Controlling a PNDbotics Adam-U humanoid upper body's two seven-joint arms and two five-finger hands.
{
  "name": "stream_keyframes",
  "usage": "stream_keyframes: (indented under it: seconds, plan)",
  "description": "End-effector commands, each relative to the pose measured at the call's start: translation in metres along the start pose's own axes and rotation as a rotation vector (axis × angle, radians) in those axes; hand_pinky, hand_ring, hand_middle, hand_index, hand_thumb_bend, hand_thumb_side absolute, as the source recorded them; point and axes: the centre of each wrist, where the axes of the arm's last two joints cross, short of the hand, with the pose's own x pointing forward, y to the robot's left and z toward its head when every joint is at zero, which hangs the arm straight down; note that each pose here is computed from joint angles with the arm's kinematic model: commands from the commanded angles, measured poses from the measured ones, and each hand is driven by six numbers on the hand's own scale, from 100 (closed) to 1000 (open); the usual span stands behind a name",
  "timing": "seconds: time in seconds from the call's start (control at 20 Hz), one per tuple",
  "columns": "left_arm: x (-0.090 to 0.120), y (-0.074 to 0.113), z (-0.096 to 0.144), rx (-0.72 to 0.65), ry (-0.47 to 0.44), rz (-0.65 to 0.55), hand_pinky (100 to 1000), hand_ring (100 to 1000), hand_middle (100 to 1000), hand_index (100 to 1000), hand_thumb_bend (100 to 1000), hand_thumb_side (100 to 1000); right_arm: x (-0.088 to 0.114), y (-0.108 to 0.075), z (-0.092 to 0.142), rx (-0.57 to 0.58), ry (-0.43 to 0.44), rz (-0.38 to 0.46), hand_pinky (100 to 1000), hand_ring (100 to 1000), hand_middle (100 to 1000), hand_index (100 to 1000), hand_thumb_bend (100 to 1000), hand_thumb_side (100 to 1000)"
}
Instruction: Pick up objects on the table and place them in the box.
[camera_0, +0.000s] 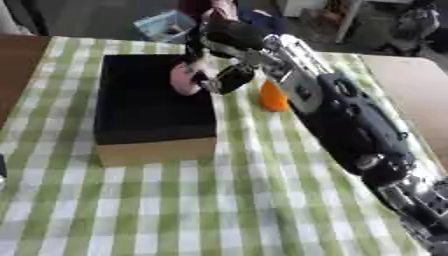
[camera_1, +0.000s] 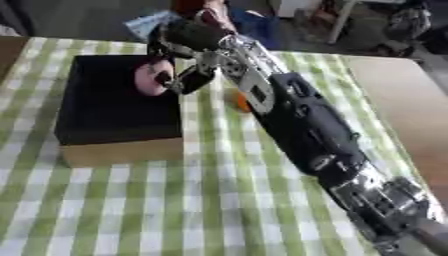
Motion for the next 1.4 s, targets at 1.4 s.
stream_keyframes:
  seconds: [1.4]
  plan:
    - [0.006, 0.008, -0.001, 0.005, -0.019, -0.034, 667, 531, 531, 551, 198, 100, -0.085, -0.028, 0.115, 0.034, 0.364, -0.058, 755, 681, 667, 853, 509, 127]
